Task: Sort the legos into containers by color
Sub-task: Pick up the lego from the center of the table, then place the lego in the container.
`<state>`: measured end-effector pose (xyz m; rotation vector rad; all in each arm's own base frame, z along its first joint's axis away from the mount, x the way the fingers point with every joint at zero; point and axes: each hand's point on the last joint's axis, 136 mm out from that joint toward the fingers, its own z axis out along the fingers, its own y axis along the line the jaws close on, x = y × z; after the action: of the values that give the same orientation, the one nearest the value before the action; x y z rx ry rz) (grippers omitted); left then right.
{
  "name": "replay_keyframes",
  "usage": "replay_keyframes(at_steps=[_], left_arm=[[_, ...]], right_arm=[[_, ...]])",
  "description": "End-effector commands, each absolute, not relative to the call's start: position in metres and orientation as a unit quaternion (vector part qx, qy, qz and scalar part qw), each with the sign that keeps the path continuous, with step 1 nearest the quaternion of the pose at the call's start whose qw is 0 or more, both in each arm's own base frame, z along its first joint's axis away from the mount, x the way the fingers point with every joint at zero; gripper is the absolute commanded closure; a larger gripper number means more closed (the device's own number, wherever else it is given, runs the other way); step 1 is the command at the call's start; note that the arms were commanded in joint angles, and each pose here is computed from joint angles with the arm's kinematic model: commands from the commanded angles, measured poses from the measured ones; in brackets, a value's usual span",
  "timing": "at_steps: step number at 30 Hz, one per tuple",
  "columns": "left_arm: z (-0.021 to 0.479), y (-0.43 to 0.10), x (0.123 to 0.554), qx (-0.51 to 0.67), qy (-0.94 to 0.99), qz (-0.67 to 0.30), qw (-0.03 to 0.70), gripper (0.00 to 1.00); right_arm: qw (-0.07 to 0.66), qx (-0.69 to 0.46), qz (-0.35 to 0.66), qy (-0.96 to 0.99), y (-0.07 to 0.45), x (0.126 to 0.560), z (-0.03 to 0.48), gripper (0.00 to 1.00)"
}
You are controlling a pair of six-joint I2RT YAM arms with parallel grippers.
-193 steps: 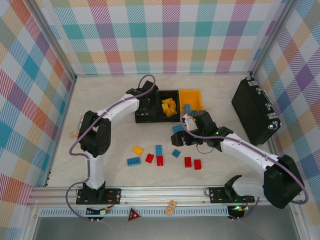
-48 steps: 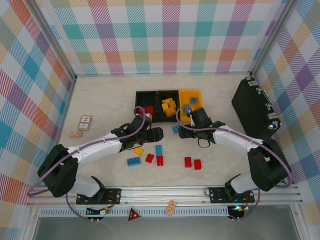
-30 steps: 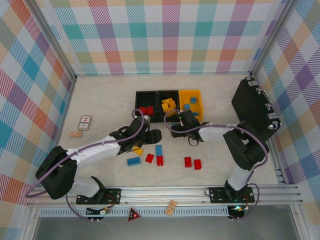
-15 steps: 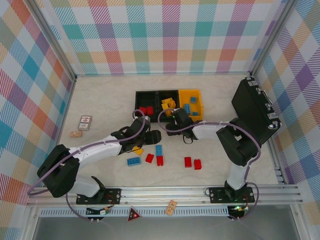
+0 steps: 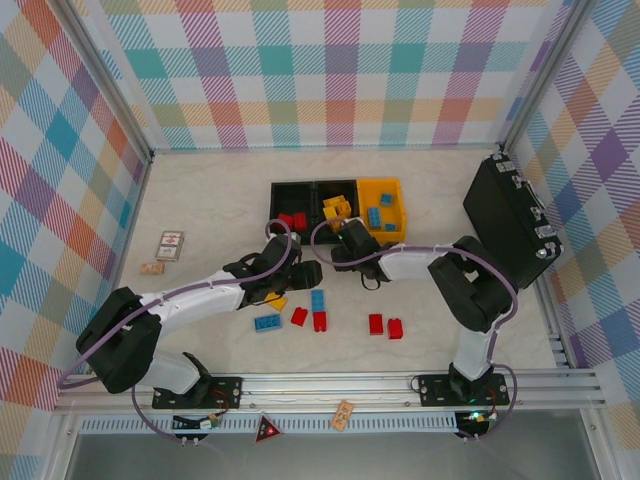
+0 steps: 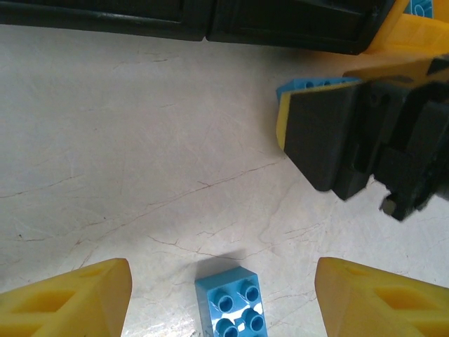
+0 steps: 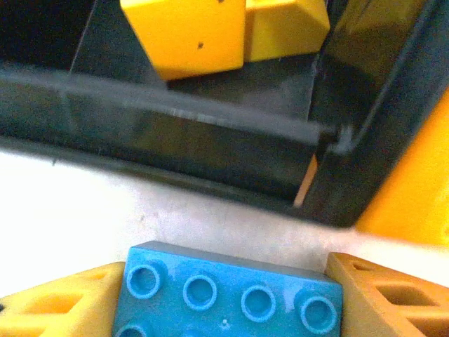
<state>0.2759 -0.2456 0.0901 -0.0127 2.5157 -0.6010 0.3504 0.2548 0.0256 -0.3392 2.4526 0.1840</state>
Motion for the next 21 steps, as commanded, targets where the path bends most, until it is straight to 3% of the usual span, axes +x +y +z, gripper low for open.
replay_keyframes(at_steps=[1,10,21], left_arm=[[0.095,-0.246,0.276,-0.005,0.932,-0.227,0.284,0.3],[0.102,-0.261,0.282,0.008,0.926,-0.251,0.283,0.3],[0.122,-0.281,0.291,0.02,0.914,-0.281,0.292,0.3]], right_arm=[[0.321,-0.127,0.083,0.935,0.249,0.332,0.04,0.42],[0.351,-0.085,0.089,0.928,0.217,0.327,0.103,0.42],[0.321,0.057,0.113,0.938,0.181,0.368,0.138,0.42]])
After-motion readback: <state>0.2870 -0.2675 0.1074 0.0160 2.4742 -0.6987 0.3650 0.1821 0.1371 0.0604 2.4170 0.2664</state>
